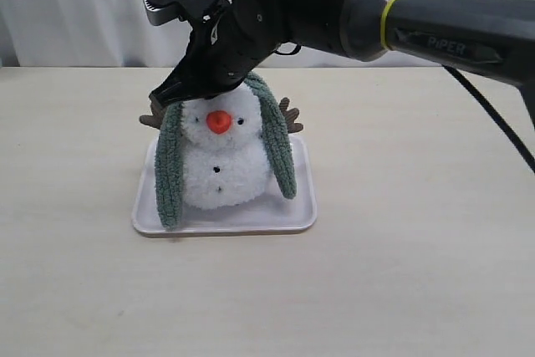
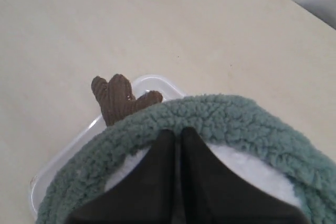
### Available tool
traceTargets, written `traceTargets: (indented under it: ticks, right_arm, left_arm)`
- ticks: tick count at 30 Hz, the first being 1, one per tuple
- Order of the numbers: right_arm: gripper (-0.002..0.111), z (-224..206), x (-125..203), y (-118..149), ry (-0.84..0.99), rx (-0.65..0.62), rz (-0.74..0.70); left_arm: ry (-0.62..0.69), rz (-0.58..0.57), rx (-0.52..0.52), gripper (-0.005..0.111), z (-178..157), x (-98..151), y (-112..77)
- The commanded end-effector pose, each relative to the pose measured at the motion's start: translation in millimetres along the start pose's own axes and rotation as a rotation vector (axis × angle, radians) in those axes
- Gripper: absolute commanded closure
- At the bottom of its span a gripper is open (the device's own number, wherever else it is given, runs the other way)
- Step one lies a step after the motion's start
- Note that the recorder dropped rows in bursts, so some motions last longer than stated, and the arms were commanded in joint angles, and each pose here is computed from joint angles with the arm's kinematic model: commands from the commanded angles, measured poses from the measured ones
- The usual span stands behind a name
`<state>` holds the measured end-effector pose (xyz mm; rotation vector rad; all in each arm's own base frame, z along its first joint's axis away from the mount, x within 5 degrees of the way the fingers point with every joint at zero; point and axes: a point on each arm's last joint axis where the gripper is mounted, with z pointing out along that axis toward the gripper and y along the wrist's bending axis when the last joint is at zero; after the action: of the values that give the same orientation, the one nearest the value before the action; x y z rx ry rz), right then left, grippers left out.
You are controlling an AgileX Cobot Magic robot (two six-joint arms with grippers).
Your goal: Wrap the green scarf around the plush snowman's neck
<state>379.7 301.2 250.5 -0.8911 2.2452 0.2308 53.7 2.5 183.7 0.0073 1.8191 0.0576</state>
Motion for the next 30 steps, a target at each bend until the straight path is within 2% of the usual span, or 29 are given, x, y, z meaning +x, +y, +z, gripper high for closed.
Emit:
traceTargets:
  ticks: [1, 4, 12, 21, 30]
  right_arm:
    - [0.104, -13, -7, -1, -0.032, 0.011, -0.045]
    - [0.104, -25, -12, -3, -0.057, 0.016, -0.05]
    - [0.104, -20, -3, -3, 0.033, 0.018, -0.041]
    - [0.104, -18, -11, -6, -0.058, 0.056, -0.078]
    - [0.104, 12, 5, -6, 0.008, 0.052, -0.082]
  left_arm:
    - [-0.011, -0.003, 0.001, 0.107, 0, 0, -0.1]
    - [-0.011, -0.003, 0.001, 0.107, 0, 0, -0.1]
    - [-0.011, -0.003, 0.001, 0.107, 0, 0, -0.1]
    - [-0.011, -0.003, 0.001, 0.107, 0, 0, -0.1]
    - [-0.011, -0.003, 0.001, 0.107, 0, 0, -0.1]
